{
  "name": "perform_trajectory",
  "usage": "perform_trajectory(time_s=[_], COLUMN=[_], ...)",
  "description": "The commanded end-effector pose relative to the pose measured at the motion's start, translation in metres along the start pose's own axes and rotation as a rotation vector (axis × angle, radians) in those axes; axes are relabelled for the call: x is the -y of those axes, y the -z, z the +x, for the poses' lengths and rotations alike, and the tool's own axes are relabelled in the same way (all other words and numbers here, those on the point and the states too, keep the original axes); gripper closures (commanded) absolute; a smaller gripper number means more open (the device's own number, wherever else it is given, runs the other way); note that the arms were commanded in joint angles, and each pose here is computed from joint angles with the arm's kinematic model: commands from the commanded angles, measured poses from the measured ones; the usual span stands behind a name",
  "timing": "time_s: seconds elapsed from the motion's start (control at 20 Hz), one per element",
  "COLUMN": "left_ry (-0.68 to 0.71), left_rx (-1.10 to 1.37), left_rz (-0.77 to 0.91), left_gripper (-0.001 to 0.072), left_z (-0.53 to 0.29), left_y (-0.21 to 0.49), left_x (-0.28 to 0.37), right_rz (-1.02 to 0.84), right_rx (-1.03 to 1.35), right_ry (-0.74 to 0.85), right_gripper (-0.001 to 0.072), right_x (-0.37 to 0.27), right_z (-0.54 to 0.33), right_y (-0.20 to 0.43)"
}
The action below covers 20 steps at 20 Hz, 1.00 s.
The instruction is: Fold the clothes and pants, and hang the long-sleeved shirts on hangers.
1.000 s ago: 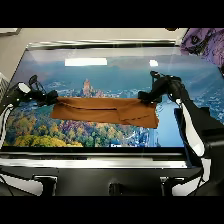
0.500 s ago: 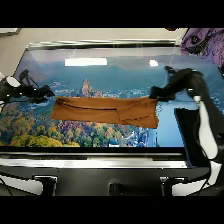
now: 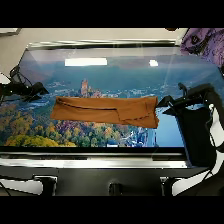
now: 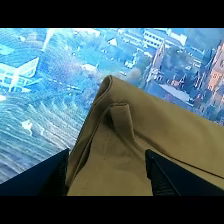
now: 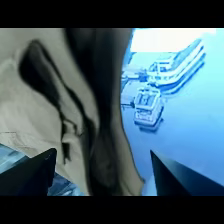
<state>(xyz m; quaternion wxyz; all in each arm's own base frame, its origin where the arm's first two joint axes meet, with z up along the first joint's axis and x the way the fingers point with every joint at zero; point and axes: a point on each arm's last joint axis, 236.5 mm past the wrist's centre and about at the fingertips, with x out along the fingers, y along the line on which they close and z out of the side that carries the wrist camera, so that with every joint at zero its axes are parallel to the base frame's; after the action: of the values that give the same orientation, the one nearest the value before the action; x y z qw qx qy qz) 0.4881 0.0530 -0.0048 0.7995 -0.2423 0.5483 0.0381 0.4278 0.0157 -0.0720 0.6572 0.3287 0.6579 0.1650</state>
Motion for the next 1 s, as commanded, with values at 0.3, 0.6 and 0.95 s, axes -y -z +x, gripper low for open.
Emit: perform_trajectory(time_s=[0.3,0.6,0.95], left_ry=[0.007,0.097,0.326], left_rx=[0.000,-0.010,-0.170], left_rz=[-0.003,-0.010,0.099], left_gripper=[0.0155,0.0162,0.0695], left_z=[-0.001,0.004,0.062], left_y=[0.000,0.005,0.088], left_x=[0.002,0.038,0.189], right_rz=[-0.040,-0.074,-0.052], right_rx=[-0.090,-0.032,0.173], right_ry=[-0.075,-0.027,0.211], right_gripper=[0.0145,0.0678,0.0679], right_x=[-0.024,-0.059,-0.088], right_z=[0.069,0.051,-0.058], right_y=[0.008,0.007,0.009])
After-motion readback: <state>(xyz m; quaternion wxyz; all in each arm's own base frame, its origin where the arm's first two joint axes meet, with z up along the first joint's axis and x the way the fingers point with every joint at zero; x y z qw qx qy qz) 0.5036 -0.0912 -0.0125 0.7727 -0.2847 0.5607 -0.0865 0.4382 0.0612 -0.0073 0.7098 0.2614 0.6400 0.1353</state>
